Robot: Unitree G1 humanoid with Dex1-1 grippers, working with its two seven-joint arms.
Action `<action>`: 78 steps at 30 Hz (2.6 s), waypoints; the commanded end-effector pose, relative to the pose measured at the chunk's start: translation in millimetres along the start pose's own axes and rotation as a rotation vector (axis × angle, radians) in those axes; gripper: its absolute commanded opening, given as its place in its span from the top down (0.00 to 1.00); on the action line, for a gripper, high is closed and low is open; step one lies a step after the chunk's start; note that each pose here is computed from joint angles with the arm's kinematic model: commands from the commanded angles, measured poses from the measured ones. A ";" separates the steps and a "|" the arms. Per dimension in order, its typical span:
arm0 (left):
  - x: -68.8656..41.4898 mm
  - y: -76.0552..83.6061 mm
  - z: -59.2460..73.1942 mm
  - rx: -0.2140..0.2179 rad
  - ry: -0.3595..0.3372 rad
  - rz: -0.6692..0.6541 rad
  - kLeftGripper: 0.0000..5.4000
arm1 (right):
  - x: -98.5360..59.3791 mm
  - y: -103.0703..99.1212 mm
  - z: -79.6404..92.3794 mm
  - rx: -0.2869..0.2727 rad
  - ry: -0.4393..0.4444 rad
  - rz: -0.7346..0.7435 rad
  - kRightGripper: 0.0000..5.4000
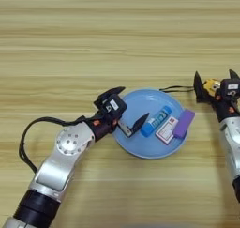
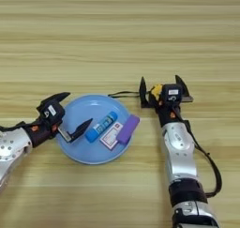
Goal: Move the objects on the table
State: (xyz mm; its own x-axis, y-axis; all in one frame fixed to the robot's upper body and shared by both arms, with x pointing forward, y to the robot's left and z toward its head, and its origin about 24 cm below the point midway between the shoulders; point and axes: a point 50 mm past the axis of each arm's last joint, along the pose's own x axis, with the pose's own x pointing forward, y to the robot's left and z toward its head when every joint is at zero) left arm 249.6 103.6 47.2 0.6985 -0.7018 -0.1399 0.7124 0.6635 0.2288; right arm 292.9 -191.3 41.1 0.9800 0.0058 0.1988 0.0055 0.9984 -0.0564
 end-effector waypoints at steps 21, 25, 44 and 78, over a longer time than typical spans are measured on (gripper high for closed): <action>2.5 -11.8 3.2 0.048 0.017 -0.047 0.00 | -2.7 2.8 1.3 0.001 0.014 -0.004 0.00; 2.6 -12.5 4.6 0.051 0.014 -0.051 0.00 | -2.9 3.2 1.7 0.002 0.012 -0.005 0.00; 10.7 -24.9 -12.6 0.076 0.080 -0.116 0.00 | -2.8 6.0 3.9 0.004 0.009 -0.006 0.00; 23.6 -17.6 -41.6 0.128 0.179 -0.109 0.00 | -3.2 9.1 7.4 0.013 0.002 -0.009 0.00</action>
State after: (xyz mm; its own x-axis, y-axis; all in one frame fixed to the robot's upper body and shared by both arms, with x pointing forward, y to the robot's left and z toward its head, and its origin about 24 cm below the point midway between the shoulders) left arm 257.5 78.1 14.6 0.6265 -0.7359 -0.2570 0.7726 0.5426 0.3296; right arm 289.4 -182.2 48.5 0.9778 0.0016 0.2096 0.0076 0.9990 -0.0431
